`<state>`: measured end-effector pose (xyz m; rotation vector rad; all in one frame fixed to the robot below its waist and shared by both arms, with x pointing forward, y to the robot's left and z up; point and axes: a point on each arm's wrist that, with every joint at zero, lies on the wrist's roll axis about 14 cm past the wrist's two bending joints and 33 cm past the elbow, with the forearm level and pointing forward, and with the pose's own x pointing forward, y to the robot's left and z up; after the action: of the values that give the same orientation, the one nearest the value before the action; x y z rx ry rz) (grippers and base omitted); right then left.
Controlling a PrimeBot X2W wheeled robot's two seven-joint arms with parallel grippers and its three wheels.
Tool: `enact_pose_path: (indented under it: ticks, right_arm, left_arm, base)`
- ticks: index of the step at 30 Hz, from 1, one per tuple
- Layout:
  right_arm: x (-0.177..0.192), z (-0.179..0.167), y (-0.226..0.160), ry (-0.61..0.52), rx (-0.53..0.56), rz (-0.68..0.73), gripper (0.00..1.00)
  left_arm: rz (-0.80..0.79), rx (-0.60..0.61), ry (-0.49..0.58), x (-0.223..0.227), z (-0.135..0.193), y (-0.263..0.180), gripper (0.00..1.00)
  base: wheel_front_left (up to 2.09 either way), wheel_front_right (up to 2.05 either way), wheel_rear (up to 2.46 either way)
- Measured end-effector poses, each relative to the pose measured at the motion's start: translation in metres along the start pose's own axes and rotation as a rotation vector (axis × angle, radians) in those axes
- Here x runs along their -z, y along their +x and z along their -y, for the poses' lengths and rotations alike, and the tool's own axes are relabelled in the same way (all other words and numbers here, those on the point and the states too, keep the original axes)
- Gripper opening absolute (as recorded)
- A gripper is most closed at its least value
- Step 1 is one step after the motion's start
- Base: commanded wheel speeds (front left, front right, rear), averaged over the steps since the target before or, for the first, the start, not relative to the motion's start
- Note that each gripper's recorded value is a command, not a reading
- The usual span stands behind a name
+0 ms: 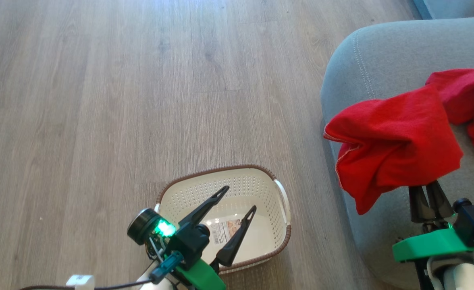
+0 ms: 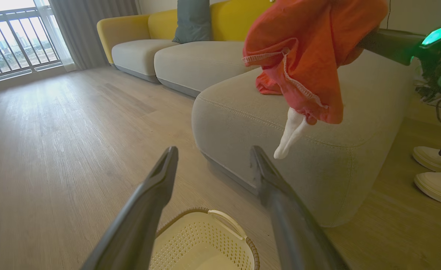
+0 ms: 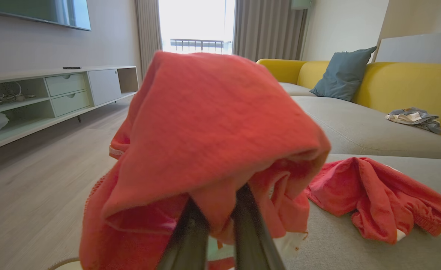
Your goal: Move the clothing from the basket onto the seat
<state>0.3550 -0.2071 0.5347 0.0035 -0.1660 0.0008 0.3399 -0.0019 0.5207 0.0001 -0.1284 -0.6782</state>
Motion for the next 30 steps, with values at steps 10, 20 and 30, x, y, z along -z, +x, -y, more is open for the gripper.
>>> enact_pose_path:
  ticks: [10, 20, 30]
  right_arm:
    - [0.002, 0.003, -0.001, -0.002, 0.008, -0.006, 0.00]
    - [-0.002, 0.027, -0.013, -0.027, 0.085, -0.004, 0.00]
    - [-0.010, 0.068, -0.035, -0.082, 0.216, -0.009, 0.00]
  left_arm:
    - [-0.005, -0.007, -0.006, 0.002, -0.003, 0.002, 1.00]
    - [-0.008, 0.075, -0.021, 0.007, 0.016, 0.017, 1.00]
    - [0.023, 0.247, -0.046, 0.006, 0.057, 0.047, 1.00]
  base:
    - [0.00, 0.00, 0.00]
    - [0.00, 0.00, 0.00]
    - [0.00, 0.00, 0.00]
